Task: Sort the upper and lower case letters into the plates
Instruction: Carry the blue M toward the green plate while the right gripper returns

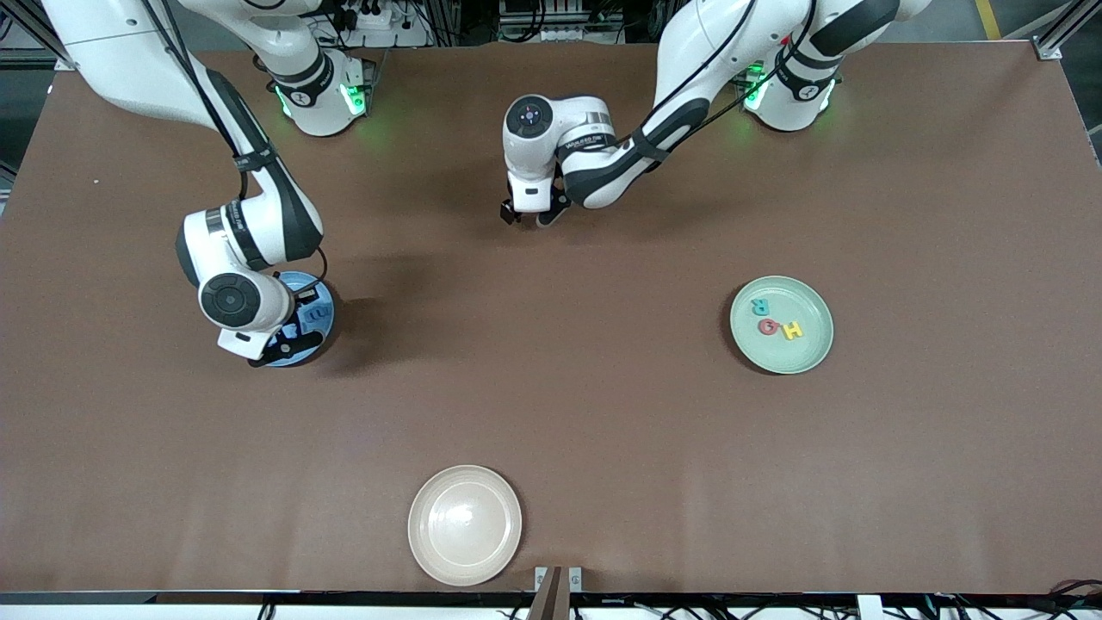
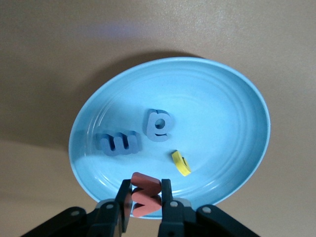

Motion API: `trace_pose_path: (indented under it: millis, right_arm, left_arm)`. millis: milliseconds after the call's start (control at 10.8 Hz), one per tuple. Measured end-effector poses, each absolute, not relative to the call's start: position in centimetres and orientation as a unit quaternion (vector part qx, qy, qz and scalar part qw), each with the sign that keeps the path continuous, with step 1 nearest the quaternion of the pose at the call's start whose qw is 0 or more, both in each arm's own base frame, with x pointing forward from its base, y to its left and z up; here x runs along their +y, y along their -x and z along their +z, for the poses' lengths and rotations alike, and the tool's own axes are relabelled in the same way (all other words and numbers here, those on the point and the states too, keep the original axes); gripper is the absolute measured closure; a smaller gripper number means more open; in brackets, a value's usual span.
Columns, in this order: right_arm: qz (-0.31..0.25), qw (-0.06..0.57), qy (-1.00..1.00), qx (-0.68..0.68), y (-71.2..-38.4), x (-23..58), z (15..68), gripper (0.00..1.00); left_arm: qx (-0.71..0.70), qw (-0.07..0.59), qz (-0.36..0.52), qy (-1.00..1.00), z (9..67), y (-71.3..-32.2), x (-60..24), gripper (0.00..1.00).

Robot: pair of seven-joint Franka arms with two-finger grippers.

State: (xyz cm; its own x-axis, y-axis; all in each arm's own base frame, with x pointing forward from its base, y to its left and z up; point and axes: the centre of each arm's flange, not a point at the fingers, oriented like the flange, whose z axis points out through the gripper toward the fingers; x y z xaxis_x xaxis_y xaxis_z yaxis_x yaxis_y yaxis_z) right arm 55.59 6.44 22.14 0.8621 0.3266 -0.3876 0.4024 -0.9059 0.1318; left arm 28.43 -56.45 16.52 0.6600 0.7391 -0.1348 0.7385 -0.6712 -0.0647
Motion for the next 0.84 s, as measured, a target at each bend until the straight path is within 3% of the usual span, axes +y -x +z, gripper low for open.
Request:
trace_pose_path:
  millis: [279, 465, 650, 836]
  right_arm:
    - [-0.176, 0.105, -0.96, 0.194, -55.9, 6.4, 22.8, 0.24]
    - [-0.16, 0.11, -0.963, 0.187, -57.0, 6.3, 26.3, 0.0]
    - [-0.117, 0.084, -0.977, 0.158, -58.6, 6.8, 33.6, 0.0]
    - [-0.06, 0.065, -0.986, 0.142, -58.9, 7.3, 40.9, 0.0]
  left_arm:
    - [-0.407, 0.002, 0.073, 0.91, 16.2, -28.0, -56.7, 0.0]
    - [-0.423, 0.004, 0.072, 0.903, 16.2, -27.4, -57.0, 0.0]
    - [-0.422, 0.004, 0.072, 0.904, 16.2, -26.8, -57.3, 0.01]
    - [-0.42, 0.002, 0.071, 0.905, 16.3, -26.6, -57.5, 0.1]
